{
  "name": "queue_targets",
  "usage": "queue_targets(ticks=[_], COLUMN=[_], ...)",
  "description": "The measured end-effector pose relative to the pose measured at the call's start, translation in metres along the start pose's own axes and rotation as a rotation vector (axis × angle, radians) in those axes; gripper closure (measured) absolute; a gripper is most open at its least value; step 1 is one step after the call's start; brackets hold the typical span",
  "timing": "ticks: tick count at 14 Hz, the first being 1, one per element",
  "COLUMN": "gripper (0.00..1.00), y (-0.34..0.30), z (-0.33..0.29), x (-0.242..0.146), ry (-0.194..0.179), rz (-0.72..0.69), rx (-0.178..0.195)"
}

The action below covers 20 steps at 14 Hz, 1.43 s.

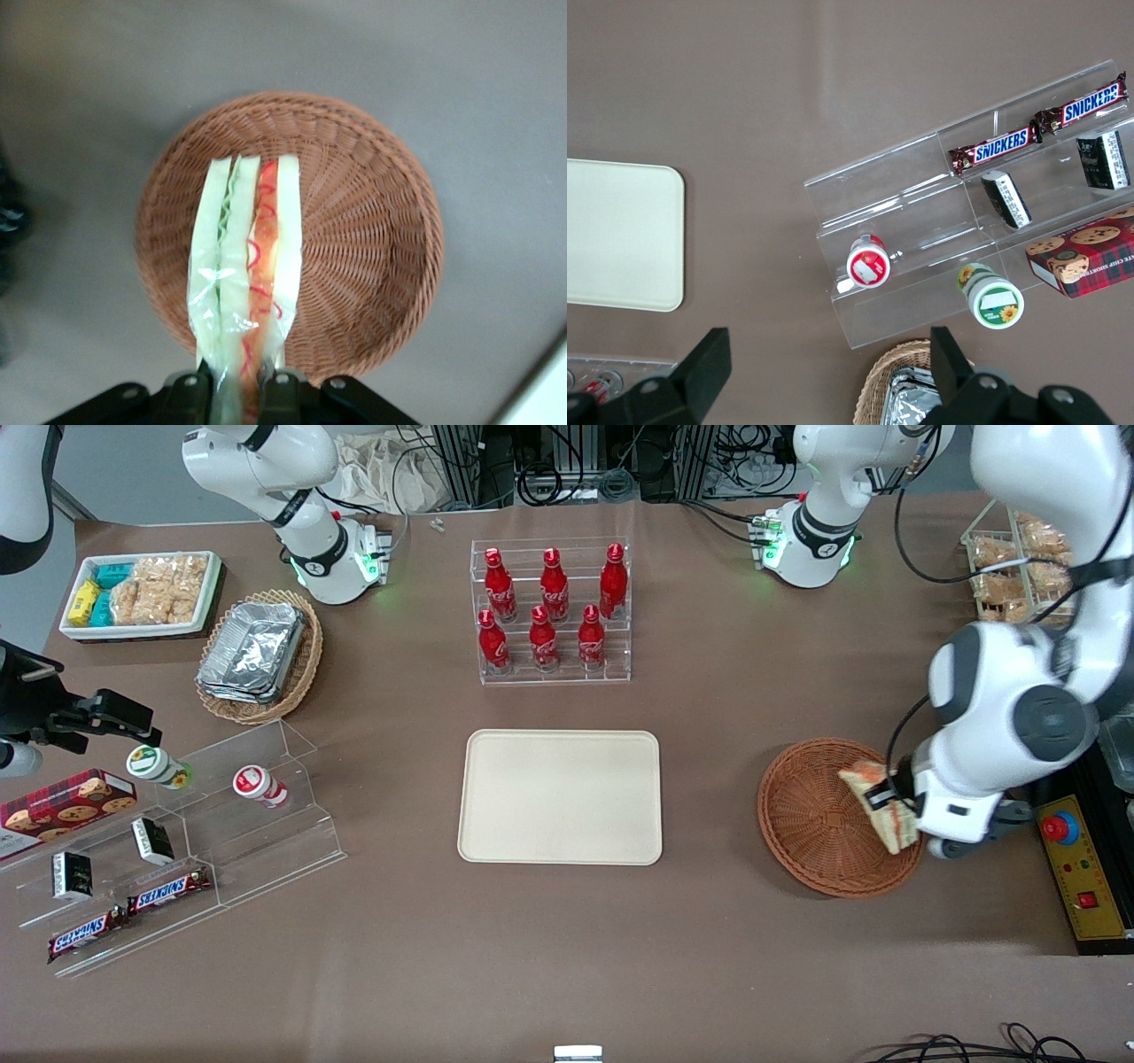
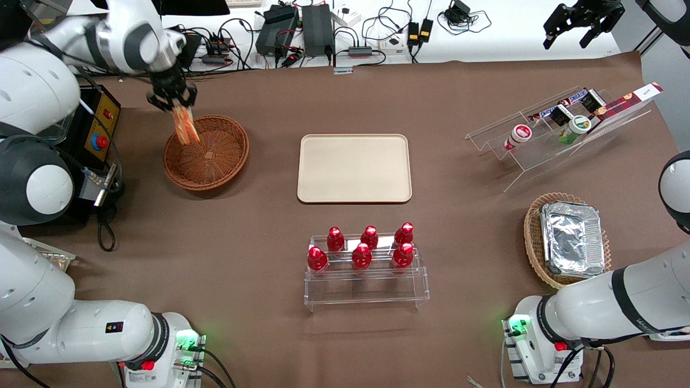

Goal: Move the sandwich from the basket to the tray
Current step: 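Carry the held sandwich with the left gripper over the cream tray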

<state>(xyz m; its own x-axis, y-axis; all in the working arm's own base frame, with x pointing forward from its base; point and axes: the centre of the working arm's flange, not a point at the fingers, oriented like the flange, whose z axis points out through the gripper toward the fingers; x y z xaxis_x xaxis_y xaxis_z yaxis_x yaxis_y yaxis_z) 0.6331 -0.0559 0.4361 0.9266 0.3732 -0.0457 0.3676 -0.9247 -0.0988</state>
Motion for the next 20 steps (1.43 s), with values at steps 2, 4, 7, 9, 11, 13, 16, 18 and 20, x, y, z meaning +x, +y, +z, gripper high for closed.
queue_targets(ticks=[2, 4, 7, 9, 11, 13, 16, 18, 20], gripper=[0.84, 0.84, 0.84, 0.84, 0.84, 0.84, 0.84, 0.84, 0.84], y=[-0.002, 0.009, 0.064, 0.113, 0.161, 0.203, 0.263, 0.294, 0.309], z=[-0.075, -0.123, -0.144, -0.139, -0.117, -0.077, 0.001, 0.044, 0.064], x=[-0.001, -0.015, -0.054, -0.087, -0.117, -0.131, -0.134, -0.145, -0.154], ry=[0.016, 0.034, 0.028, 0.013, -0.021, -0.057, -0.069, -0.079, -0.092], rz=[0.097, 0.194, 0.334, 0.435, 0.522, 0.562, 0.529, 0.490, 0.469], rx=[-0.006, -0.020, -0.044, -0.050, -0.036, -0.031, -0.070, -0.087, -0.086])
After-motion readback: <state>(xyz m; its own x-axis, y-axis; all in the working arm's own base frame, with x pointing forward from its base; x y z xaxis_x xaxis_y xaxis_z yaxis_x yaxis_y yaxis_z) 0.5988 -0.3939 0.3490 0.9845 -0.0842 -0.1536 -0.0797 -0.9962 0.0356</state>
